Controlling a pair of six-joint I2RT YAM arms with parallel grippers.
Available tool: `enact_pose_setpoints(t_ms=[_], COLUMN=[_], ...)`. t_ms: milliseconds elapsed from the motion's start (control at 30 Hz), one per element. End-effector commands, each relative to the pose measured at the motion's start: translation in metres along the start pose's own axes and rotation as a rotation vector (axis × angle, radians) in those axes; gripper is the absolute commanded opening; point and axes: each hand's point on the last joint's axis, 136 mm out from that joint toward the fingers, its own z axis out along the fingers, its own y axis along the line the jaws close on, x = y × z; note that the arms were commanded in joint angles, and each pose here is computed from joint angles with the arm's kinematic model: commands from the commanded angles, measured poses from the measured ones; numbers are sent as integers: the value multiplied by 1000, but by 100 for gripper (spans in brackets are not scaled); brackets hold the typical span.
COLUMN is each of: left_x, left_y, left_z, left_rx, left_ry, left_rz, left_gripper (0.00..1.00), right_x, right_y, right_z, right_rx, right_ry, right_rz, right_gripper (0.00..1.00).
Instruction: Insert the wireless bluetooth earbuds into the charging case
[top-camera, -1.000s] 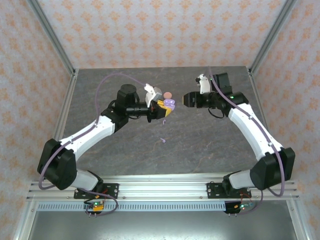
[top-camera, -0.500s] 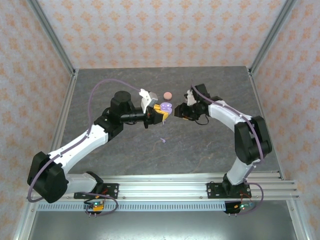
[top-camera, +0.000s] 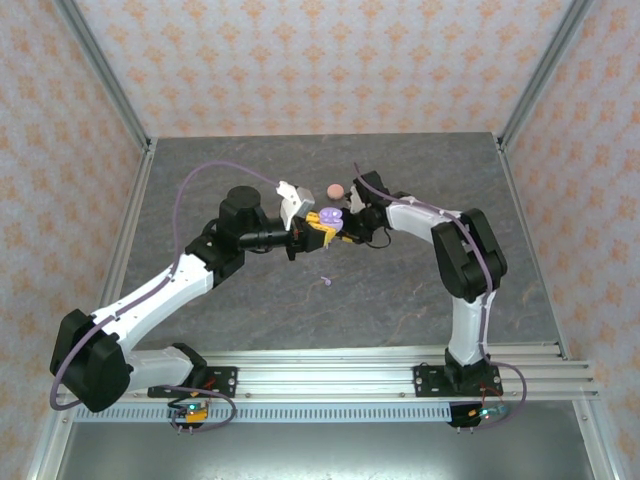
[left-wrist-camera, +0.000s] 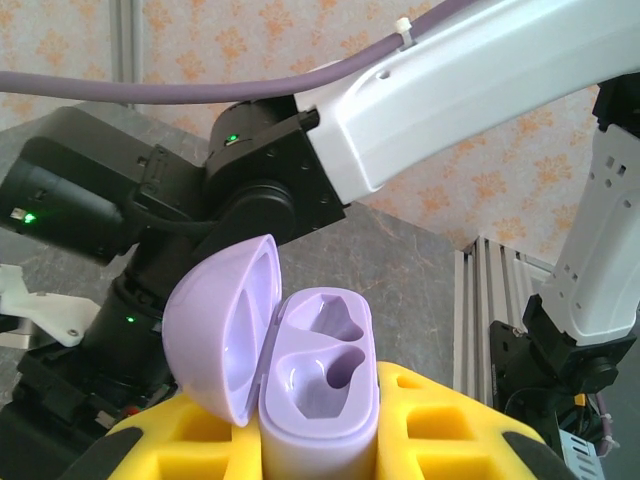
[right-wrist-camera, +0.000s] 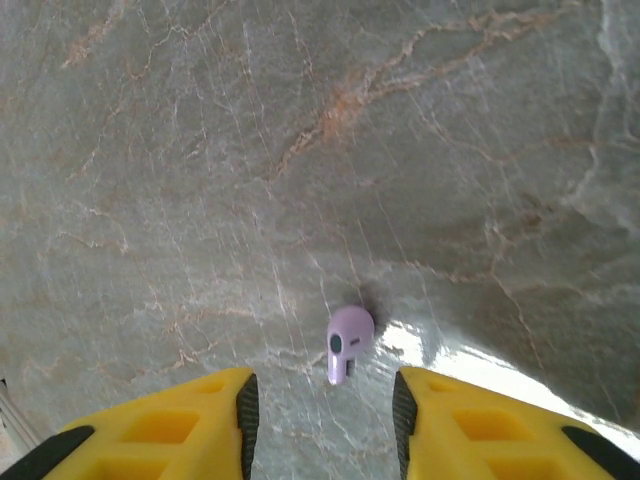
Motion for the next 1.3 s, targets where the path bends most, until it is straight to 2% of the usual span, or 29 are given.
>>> enact_pose_setpoints(t_ms=[0,200,633,1100,1167,1267], left_x=[-4,-3,0,0,-1,-2], left_y=[-5,-4,1,2,1,0], left_z=[-4,-3,1,1,1,-1], left_rx=[-1,-4,-16,-19,-18,-19], left_ry=[-14,-6,12,15,13,8], left_rz=[4,1,-15,-20,-16,-9], left_gripper=[19,20,19,19,19,19], right_x=[-9,-8,11,-1,-1,1], right_y=[0,-2,-25,-48,-43,-21], right_z=[6,16,14,-12,-16,-16], right_rx=[28,53,189,399,382,267], right_ry=[-11,25,119,64,54,60], right_rz=[11,6,-42,-74,-85,-105], right_gripper=[41,35,34,33,32,32])
